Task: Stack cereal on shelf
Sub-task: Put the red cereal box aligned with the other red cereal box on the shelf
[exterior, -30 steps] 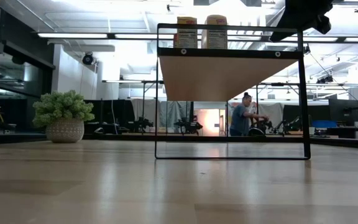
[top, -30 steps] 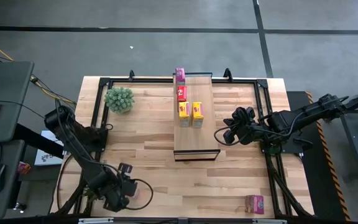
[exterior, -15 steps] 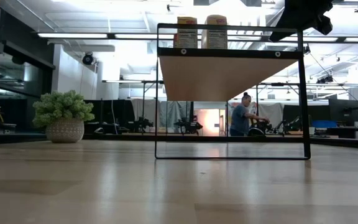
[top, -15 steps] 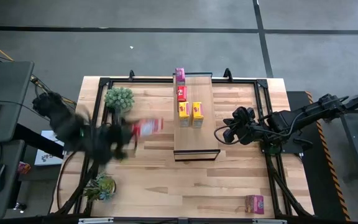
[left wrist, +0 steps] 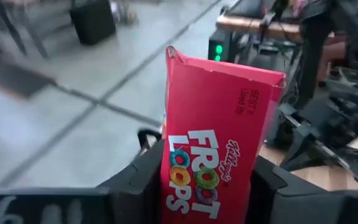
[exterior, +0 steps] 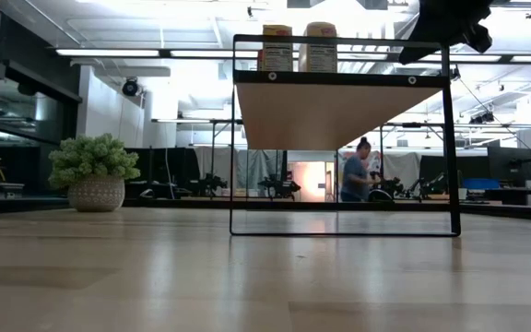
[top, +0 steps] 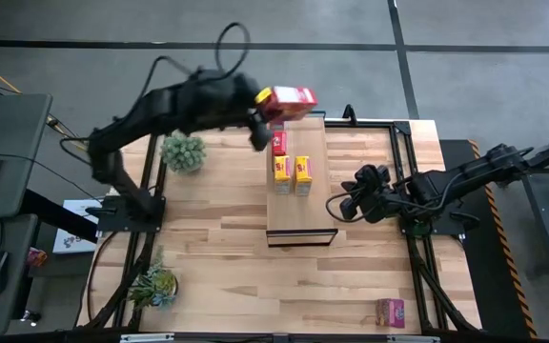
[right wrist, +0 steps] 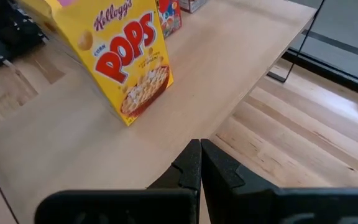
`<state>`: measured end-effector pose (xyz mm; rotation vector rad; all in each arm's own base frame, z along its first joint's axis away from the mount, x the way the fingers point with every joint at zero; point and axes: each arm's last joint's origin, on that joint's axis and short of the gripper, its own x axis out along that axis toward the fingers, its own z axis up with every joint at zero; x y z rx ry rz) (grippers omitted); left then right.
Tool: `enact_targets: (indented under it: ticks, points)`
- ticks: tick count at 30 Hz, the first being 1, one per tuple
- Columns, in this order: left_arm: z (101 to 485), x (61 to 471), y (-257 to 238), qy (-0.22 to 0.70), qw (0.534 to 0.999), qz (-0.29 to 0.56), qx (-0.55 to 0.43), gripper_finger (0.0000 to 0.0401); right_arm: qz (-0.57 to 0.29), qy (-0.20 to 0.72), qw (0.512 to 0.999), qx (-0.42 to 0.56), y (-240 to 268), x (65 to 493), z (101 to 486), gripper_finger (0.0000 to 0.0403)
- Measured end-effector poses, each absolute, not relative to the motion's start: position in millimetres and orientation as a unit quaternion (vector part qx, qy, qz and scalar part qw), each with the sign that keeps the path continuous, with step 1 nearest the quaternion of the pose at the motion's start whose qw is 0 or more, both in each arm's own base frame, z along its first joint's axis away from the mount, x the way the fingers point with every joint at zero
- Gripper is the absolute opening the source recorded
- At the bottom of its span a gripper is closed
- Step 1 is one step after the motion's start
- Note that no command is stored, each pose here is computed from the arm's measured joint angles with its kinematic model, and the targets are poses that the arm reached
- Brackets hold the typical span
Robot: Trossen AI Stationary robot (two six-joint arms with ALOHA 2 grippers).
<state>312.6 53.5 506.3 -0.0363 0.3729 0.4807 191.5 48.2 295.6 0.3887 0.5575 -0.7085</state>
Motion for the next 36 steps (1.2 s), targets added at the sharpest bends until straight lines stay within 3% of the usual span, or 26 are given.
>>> enact_targets:
  ticks: [10,20,36]
  points:
    - [456.6,375.2,105.4,0.255,0.936,0.203,-0.130,0.0136,-0.351,0.302,0.871,0.163,53.8,206.5,278.8,0.0000]
    - [439.3,365.0,126.1,0.322,0.898,0.242,-0.180,0.0136,-0.356,0.304,0.864,0.186,55.8,210.4,274.4,0.0000]
    - [420.7,375.3,127.8,0.366,0.886,0.188,-0.215,0.0136,-0.357,0.303,0.864,0.184,55.8,210.5,274.6,0.0000]
